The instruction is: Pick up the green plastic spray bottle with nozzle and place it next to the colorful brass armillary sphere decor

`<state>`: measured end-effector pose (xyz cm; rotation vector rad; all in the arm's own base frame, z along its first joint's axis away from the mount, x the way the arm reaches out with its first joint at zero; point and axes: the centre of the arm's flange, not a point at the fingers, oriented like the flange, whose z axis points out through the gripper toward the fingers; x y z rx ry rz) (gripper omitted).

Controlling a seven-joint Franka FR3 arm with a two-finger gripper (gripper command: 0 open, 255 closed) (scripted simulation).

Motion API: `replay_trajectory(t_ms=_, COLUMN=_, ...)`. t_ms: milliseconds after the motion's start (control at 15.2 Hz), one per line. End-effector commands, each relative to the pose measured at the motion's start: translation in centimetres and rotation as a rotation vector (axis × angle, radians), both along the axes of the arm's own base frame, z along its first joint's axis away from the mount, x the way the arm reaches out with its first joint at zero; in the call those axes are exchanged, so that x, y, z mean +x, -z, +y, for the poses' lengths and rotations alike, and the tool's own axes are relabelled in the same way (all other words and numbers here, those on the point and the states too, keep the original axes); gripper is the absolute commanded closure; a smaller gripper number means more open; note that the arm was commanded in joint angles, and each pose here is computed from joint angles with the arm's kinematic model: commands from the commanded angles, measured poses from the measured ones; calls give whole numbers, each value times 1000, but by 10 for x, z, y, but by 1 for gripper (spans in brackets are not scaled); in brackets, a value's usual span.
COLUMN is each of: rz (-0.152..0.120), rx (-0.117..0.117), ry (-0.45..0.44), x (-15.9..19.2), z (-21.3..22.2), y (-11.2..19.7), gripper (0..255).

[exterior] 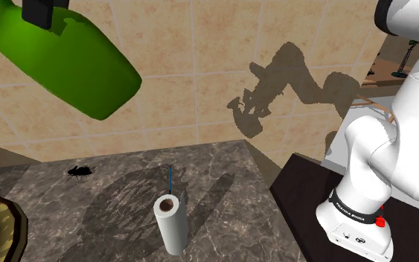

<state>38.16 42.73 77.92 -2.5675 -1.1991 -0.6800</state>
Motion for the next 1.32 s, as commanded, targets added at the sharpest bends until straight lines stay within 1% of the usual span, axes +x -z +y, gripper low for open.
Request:
replay_trajectory(t_ms=0, rz=0, rx=0, ry=1, x=-16, z=20, y=2, gripper=255)
replay_trajectory(t_ms=198, rz=0, rx=0, ry=1, x=-38, z=53, y=2, gripper=255)
replay_trajectory(t_ms=264, rz=0, rx=0, ry=1, x=-52, z=73, y=2, gripper=255)
replay_trajectory(t_ms=1254, rz=0, rx=0, ry=1, x=-52, z=73, y=81, gripper=255)
